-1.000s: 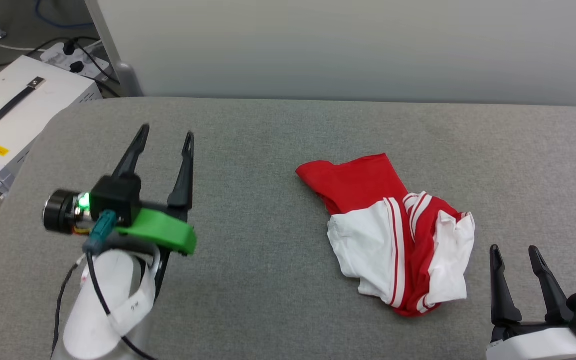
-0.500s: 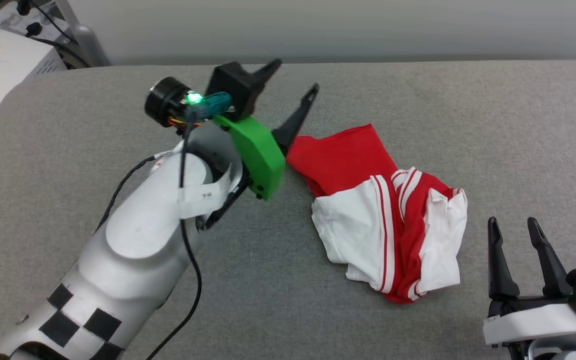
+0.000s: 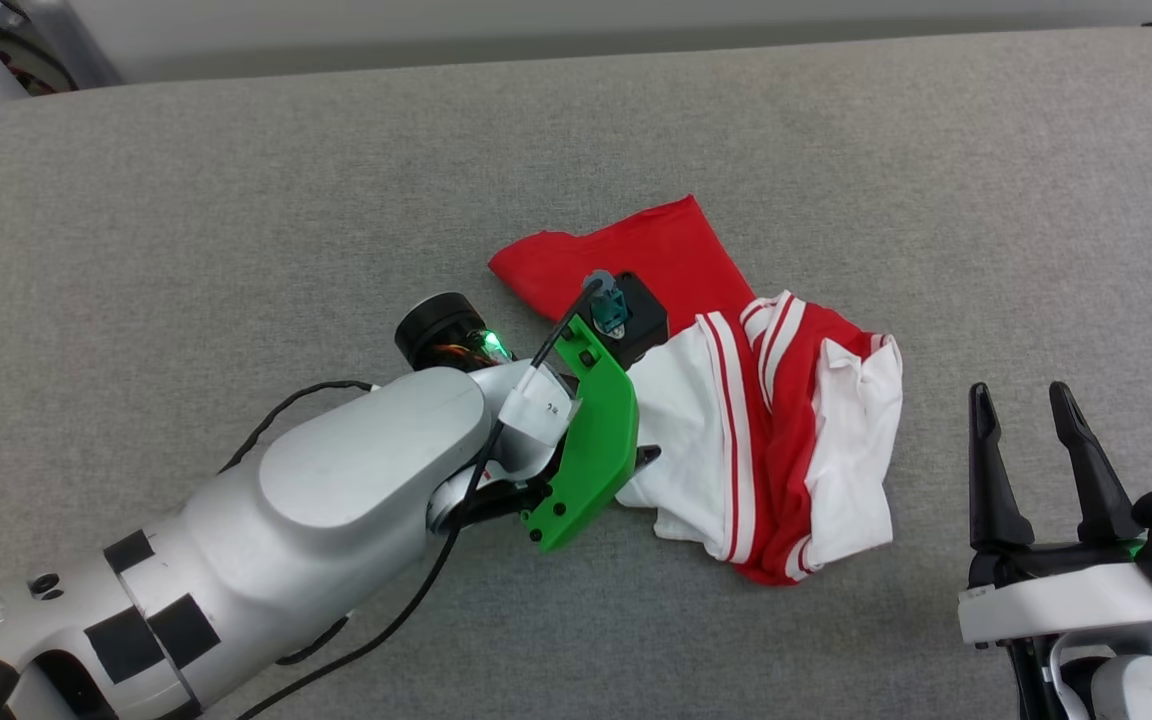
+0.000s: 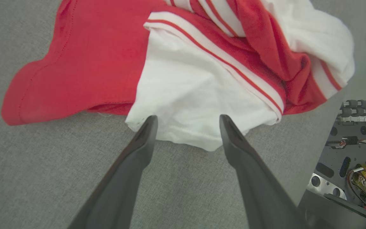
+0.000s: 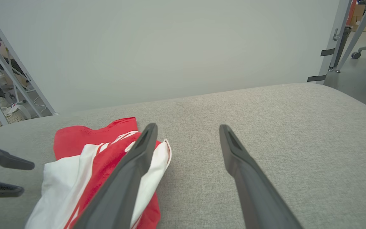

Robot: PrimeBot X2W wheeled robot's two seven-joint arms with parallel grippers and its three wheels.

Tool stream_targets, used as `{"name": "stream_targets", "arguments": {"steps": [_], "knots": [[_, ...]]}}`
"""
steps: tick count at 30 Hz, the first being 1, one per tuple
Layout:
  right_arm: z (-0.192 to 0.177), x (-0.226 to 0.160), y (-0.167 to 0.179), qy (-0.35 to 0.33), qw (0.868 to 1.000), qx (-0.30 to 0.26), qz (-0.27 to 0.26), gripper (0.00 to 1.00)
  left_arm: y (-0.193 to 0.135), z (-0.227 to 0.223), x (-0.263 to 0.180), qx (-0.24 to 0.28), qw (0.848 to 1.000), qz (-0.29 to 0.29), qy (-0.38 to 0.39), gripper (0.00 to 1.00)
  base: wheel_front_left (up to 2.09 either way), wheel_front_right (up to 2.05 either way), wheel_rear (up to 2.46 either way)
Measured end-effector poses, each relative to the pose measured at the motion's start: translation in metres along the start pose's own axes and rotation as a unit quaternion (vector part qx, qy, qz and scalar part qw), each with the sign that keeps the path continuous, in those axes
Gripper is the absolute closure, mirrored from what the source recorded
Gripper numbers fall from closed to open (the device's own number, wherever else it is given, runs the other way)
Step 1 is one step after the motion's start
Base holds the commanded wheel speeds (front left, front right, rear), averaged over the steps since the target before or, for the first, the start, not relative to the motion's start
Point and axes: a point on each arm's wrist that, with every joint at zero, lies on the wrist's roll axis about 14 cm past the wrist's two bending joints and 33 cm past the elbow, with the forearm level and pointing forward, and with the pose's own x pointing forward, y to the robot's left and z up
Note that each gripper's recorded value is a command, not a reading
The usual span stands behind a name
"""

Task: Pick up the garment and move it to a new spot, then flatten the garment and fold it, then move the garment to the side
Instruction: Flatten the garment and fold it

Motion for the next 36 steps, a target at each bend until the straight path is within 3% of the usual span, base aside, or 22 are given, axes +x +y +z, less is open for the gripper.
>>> {"name": "stream_targets", "arguments": {"steps": [9, 16, 17, 18, 30, 36], "knots": [[-0.012, 0.009, -0.011, 0.014, 1.000, -0.004, -0.016, 0.00, -0.002, -0.044, 0.031, -0.007, 0.996, -0.035, 0.081, 0.00, 0.00, 0.00, 0.00], [-0.025, 0.016, -0.018, 0.030, 0.999, -0.009, -0.024, 0.00, -0.001, -0.057, 0.050, -0.009, 0.994, -0.050, 0.096, 0.00, 0.00, 0.00, 0.00], [-0.027, 0.016, -0.019, 0.034, 0.999, -0.009, -0.026, 0.00, -0.003, -0.057, 0.051, -0.005, 0.993, -0.056, 0.102, 0.45, 0.00, 0.00, 0.00], [-0.029, 0.016, -0.019, 0.036, 0.999, -0.010, -0.026, 0.00, -0.003, -0.057, 0.052, -0.003, 0.993, -0.056, 0.102, 1.00, 0.00, 0.00, 0.00], [-0.017, 0.018, -0.006, 0.018, 1.000, -0.010, -0.006, 0.00, -0.023, -0.045, 0.035, 0.008, 0.999, -0.040, 0.014, 1.00, 0.00, 0.00, 0.00], [-0.016, 0.014, 0.006, 0.017, 1.000, -0.003, 0.012, 0.00, 0.006, -0.032, 0.001, -0.013, 0.997, 0.021, -0.070, 1.00, 0.00, 0.00, 0.00]]}}
